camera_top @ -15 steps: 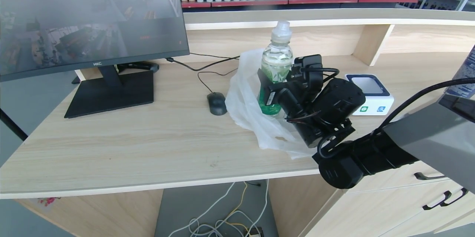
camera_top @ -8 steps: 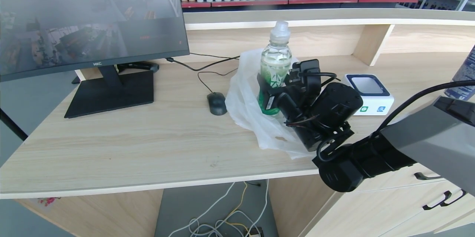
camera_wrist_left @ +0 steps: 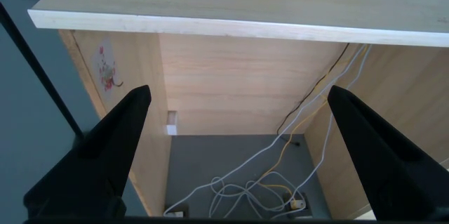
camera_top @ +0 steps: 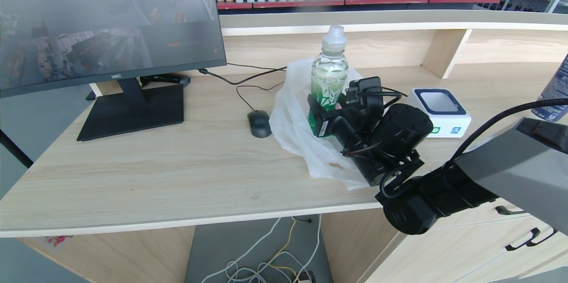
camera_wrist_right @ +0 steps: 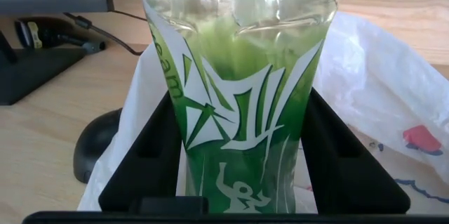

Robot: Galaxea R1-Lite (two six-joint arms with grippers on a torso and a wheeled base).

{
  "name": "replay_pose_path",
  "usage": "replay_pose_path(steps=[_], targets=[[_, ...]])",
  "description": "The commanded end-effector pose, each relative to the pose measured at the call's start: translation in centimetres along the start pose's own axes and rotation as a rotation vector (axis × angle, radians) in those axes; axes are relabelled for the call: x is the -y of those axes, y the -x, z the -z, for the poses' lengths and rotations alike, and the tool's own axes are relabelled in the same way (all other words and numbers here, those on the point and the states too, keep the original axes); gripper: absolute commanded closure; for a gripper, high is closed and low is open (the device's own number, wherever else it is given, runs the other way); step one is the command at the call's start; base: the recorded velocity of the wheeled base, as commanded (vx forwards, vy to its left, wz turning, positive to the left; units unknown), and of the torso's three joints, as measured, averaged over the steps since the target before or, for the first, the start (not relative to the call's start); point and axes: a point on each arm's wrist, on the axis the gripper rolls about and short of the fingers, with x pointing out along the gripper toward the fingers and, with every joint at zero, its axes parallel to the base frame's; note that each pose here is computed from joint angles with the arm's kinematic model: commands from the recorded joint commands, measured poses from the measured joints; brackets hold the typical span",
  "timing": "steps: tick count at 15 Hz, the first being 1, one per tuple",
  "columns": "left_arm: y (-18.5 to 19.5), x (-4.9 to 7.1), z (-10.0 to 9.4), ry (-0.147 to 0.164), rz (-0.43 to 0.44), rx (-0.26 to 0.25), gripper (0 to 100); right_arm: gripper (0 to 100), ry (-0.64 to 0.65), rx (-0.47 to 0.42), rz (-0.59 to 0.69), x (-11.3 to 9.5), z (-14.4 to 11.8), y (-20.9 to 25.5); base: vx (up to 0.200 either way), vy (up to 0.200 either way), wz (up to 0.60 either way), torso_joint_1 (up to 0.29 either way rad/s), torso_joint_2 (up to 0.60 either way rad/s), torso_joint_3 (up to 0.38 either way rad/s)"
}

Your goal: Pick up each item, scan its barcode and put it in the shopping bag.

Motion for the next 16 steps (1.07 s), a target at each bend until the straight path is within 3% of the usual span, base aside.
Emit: replay_pose_path(steps=[1,4,5,10,16], targets=[[0.0,0.0,0.0,0.000,0.000,0.000,0,100,0.001,0.002,0.000,0.0,-0.1,0.0,0.000,0.000,0.00,0.000,0.00,0.000],[0.0,0.0,0.0,0.000,0.000,0.000,0,100,0.000,0.005,-0.001,0.0,-0.3,0.0,0.000,0.000,0.00,0.000,0.00,0.000],[0.0,0.0,0.0,0.000,0.000,0.000,0,0,0.000,0.006,0.001,0.0,-0.3,0.1,0.000,0.000,0.00,0.000,0.00,0.000],[0.0,0.0,0.0,0.000,-0.001,0.000,0,0,-0.005,0.030,0.005,0.5,-2.5,1.2,0.000,0.000,0.00,0.000,0.00,0.000],[0.0,0.0,0.0,0.000,-0.001,0.000,0,0,-0.013,0.068,0.009,1.9,-7.3,5.5,0.000,0.000,0.00,0.000,0.00,0.000]])
